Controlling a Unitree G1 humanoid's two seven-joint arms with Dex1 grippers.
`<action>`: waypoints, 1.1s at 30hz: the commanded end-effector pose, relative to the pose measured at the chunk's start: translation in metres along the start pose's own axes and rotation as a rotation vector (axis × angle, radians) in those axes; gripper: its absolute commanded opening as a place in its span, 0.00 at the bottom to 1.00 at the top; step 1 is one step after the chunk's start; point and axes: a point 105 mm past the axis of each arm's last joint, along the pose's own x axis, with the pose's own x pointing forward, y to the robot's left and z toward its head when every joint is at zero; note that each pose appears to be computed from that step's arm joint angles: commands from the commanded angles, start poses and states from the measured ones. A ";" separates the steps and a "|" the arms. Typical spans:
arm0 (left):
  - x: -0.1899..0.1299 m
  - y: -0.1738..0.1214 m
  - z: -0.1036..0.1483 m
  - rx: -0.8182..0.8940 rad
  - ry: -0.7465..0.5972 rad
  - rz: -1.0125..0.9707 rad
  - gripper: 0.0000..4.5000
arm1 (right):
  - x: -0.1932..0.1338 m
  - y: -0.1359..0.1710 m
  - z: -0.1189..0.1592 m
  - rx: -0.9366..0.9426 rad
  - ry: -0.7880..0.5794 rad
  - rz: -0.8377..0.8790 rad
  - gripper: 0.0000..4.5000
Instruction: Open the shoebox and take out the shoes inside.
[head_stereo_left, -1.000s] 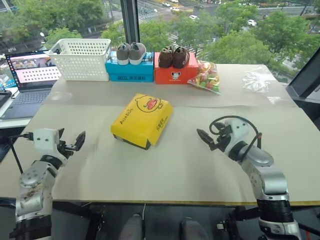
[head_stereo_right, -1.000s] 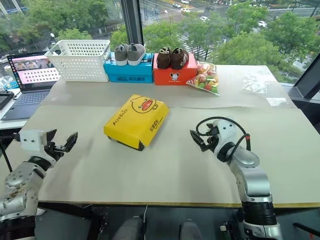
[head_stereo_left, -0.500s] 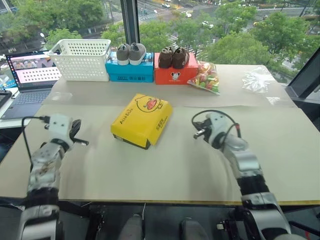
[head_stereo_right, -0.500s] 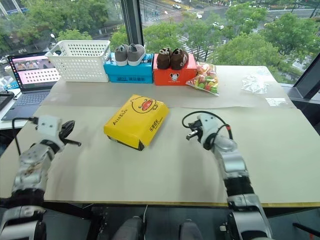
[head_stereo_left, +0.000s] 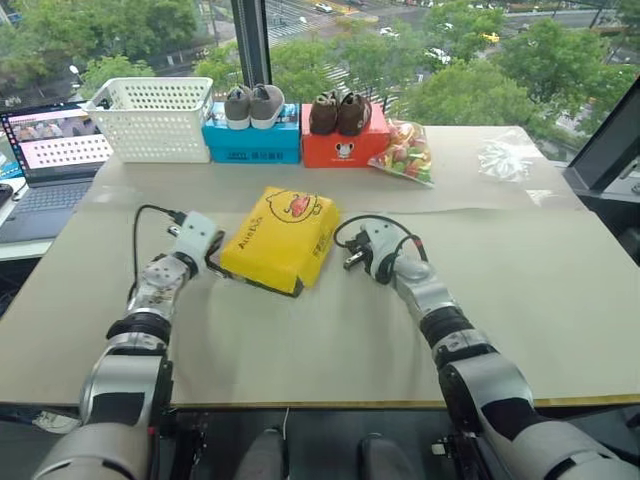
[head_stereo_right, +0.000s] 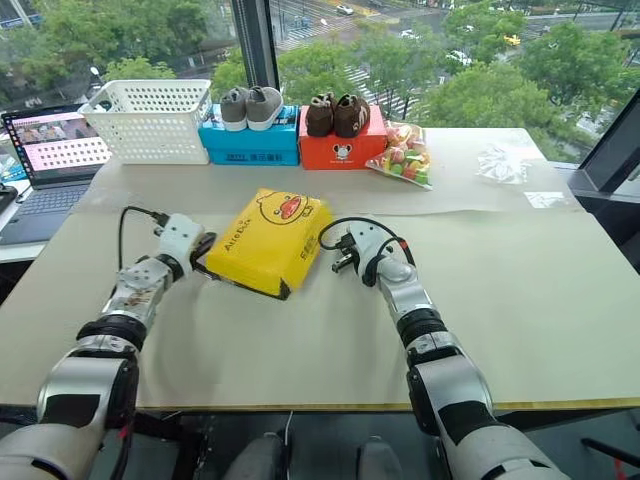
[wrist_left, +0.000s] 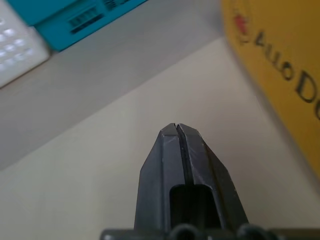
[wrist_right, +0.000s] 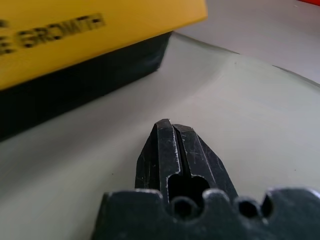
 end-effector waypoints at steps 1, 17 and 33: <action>0.012 -0.044 0.020 0.037 -0.095 -0.202 0.00 | 0.005 0.010 0.014 0.022 -0.059 0.041 0.00; -0.039 -0.164 0.073 -0.126 -0.158 -0.618 0.00 | -0.097 0.044 0.006 -0.040 0.119 0.336 0.00; -0.087 -0.097 0.071 -0.006 0.018 -0.688 0.00 | -0.120 -0.032 -0.029 -0.087 0.192 0.162 0.00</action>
